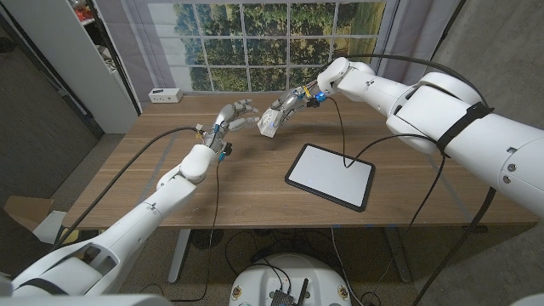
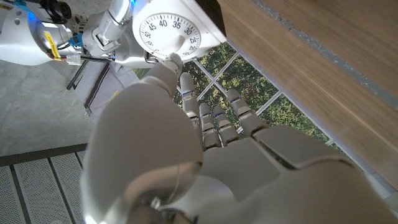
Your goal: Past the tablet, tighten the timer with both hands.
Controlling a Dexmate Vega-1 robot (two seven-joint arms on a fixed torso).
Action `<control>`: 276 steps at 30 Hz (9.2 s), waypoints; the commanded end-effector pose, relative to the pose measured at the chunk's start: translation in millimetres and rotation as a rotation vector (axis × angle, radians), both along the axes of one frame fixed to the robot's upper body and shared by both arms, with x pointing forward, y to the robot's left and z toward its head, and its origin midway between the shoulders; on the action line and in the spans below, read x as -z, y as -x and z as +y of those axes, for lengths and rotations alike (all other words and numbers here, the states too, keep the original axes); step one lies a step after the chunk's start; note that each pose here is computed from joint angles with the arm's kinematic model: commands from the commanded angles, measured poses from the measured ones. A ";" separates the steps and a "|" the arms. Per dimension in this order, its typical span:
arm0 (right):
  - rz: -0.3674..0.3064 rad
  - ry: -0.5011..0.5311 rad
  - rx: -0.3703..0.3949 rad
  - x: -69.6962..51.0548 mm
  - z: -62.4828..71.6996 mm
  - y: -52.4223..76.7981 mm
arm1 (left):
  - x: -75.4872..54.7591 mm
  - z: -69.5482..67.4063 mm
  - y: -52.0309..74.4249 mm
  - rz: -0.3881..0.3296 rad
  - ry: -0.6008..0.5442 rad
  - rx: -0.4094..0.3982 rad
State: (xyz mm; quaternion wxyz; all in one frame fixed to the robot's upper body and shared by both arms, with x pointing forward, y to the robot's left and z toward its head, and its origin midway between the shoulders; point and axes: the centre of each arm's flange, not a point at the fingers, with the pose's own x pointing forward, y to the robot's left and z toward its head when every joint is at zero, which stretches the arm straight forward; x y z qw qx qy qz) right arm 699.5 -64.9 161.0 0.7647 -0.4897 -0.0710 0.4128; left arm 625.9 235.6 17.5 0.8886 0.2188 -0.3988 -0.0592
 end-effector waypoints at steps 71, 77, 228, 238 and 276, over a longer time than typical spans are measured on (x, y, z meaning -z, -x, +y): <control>0.013 -0.056 0.030 1.8 -18.8 -6.1 | -14.8 -20.6 -14.0 0.036 -0.059 0.010; 0.021 -0.051 0.016 2.5 -20.1 -4.7 | -14.7 -18.5 -11.7 0.029 -0.053 -0.009; 0.077 -0.229 -0.115 -6.5 -49.4 6.5 | -34.1 -13.1 -10.2 -0.017 -0.248 -0.064; 0.065 -0.268 -0.038 -9.8 -47.7 -2.6 | -32.4 -12.8 -14.2 -0.044 -0.173 -0.039; 0.027 -0.257 -0.120 -7.3 -52.5 6.9 | -29.3 -12.0 -17.8 0.117 -0.113 0.187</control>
